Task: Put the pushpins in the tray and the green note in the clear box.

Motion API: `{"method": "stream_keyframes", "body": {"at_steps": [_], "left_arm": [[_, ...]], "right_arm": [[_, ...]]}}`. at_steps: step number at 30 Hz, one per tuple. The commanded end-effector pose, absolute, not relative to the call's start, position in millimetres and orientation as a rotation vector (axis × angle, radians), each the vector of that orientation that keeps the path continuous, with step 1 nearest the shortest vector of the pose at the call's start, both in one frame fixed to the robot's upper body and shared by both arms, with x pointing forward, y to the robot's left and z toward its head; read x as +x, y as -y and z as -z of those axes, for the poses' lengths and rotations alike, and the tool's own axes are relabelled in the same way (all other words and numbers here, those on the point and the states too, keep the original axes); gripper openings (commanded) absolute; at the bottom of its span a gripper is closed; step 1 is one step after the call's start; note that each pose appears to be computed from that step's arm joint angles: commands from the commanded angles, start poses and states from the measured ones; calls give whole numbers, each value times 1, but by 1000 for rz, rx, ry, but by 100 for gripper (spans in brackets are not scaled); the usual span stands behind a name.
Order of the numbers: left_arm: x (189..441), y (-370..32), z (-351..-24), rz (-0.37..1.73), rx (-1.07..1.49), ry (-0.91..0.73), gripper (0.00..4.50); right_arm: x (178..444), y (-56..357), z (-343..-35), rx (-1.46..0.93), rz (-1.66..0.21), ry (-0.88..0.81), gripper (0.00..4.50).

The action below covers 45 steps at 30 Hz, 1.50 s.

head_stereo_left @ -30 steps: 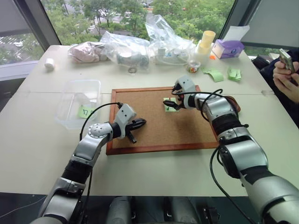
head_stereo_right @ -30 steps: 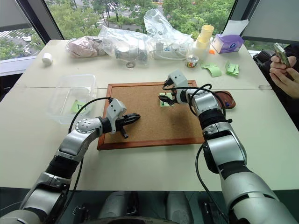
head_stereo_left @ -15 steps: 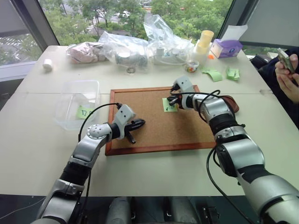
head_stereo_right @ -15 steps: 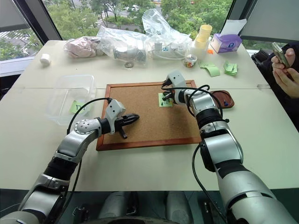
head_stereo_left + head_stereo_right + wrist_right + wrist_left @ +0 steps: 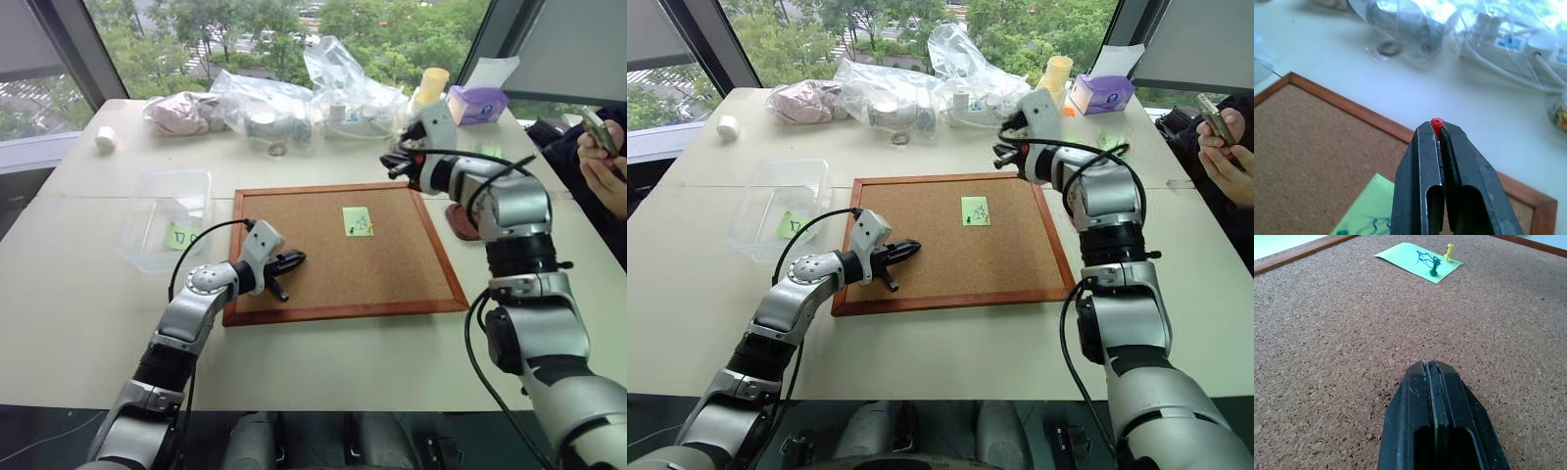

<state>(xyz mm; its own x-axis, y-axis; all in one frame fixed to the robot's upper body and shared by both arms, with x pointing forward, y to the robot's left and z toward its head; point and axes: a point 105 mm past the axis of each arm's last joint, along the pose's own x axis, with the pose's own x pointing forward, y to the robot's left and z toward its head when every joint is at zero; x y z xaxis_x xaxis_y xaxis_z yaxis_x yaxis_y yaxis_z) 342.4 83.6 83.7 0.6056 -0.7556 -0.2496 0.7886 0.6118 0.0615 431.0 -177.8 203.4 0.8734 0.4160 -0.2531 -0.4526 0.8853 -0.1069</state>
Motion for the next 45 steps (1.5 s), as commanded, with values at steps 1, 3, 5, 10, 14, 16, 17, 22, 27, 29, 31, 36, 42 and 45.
{"method": "stream_keyframes", "body": {"at_steps": [1, 3, 5, 10, 14, 16, 17, 22, 27, 29, 31, 36, 42, 45], "left_arm": [[332, -89, -45, 896, 178, -366, 0], [332, -88, -47, 901, 182, -361, 0], [332, -88, -48, 903, 183, -359, 0], [333, -88, -49, 907, 185, -352, 0], [334, -89, -50, 906, 185, -352, 0], [334, -90, -50, 903, 184, -352, 0], [335, -90, -50, 901, 184, -351, 0], [334, -94, -50, 889, 184, -351, 0], [334, -95, -50, 884, 182, -351, 0], [334, -95, -50, 883, 181, -351, 0], [334, -95, -50, 882, 180, -351, 0], [333, -95, -50, 884, 179, -351, 0], [333, -96, -50, 884, 183, -349, 0], [334, -96, -52, 884, 181, -345, 0]], "right_arm": [[426, 235, -210, -165, -290, -203, 3], [422, 262, -202, -153, -219, -226, 3], [419, 279, -197, -150, -174, -239, 3], [412, 316, -169, -73, -88, -307, 3], [413, 315, -151, -55, -103, -342, 3], [412, 319, -146, -57, -87, -355, 3], [412, 321, -144, -50, -86, -358, 3], [413, 321, -143, -36, -96, -353, 137], [413, 323, -146, -46, -89, -342, 332], [414, 323, -152, -49, -90, -327, 332], [415, 318, -159, -46, -111, -308, 332], [414, 275, -187, -39, -310, -239, 332], [387, 181, -166, -118, -650, -262, 332], [378, 158, -152, -113, -715, -266, 332]]}}
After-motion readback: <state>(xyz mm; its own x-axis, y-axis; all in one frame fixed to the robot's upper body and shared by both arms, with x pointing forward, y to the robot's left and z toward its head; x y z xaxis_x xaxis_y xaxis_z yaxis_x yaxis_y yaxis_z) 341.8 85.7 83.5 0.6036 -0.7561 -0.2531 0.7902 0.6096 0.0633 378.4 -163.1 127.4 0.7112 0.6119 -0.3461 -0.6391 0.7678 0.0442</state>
